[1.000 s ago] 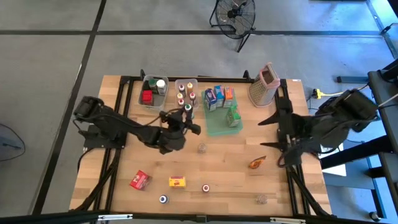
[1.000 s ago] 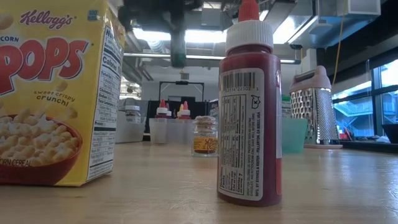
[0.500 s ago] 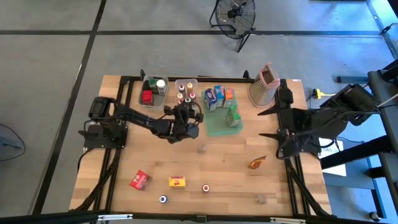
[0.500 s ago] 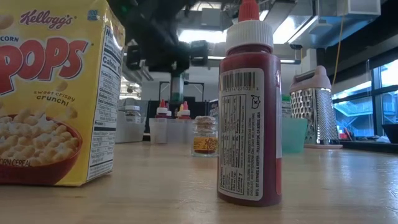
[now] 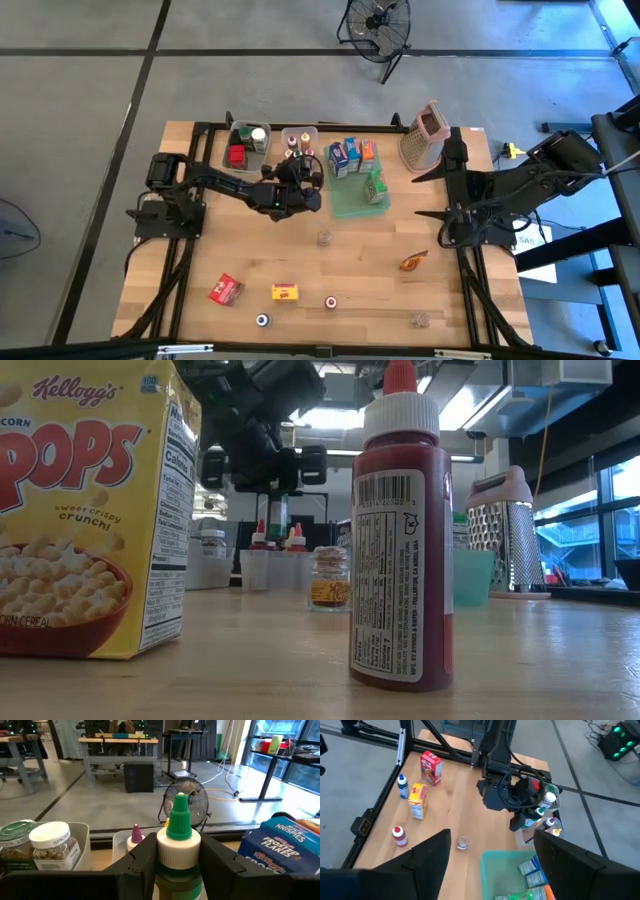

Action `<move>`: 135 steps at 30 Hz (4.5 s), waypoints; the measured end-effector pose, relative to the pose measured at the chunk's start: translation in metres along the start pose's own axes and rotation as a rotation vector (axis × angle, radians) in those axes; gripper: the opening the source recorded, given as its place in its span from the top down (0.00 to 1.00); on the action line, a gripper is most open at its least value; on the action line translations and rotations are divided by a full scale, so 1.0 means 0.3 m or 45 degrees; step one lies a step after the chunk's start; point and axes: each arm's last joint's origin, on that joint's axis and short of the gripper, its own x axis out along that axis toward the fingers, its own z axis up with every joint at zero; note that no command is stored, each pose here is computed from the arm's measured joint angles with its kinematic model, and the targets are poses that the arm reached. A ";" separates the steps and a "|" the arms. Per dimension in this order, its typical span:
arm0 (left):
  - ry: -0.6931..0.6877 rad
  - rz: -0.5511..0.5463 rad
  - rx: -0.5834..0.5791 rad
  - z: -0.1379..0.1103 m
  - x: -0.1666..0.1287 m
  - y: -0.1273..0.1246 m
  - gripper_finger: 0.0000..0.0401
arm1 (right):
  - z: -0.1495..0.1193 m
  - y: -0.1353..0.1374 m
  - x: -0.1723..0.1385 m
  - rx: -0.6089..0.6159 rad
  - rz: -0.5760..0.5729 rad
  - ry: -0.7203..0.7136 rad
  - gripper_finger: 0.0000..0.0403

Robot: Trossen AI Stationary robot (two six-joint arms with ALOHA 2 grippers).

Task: Pick & Place Kitchen Items
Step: Put the green food coloring bottle into the transparent bin, then put the bottom transparent spice bottle into the gray bin

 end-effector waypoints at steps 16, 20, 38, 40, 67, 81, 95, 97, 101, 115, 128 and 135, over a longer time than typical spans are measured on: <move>0.004 0.030 0.017 -0.066 0.061 -0.025 0.72 | 0.002 -0.035 0.016 0.033 -0.060 0.017 0.29; 0.011 -0.009 0.035 -0.050 0.075 -0.042 0.72 | 0.003 -0.050 0.024 0.059 -0.047 0.031 0.29; 0.054 -0.140 0.050 -0.137 0.157 -0.087 0.72 | 0.003 -0.064 0.033 0.084 -0.025 0.046 0.29; 0.056 -0.175 0.054 -0.151 0.158 -0.096 0.72 | 0.003 -0.064 0.033 0.083 -0.025 0.047 0.29; 0.029 -0.294 0.065 -0.135 0.145 -0.121 0.58 | 0.003 -0.071 0.037 0.084 -0.038 0.050 0.30; -0.179 -0.559 0.347 0.252 -0.161 -0.084 0.58 | 0.003 -0.059 0.036 0.094 0.098 0.064 0.30; -0.148 -0.854 0.043 0.595 -0.528 0.224 0.58 | 0.005 -0.025 0.036 0.176 0.200 0.083 0.30; -0.123 -0.901 -0.047 0.618 -0.550 0.254 0.58 | 0.007 -0.016 0.043 0.213 0.204 0.094 0.30; -0.137 -1.093 0.043 0.634 -0.582 0.293 0.58 | 0.016 -0.002 0.073 0.286 0.159 0.118 0.30; -0.047 -1.520 0.197 0.674 -0.606 0.463 0.42 | 0.104 0.079 0.295 0.502 0.014 0.085 0.30; 0.468 -2.078 0.327 0.667 -0.605 0.569 0.32 | 0.139 0.212 0.476 0.641 0.081 0.122 0.29; 0.742 -1.953 0.741 0.702 -0.674 0.568 0.32 | 0.142 0.244 0.530 0.662 0.082 0.134 0.29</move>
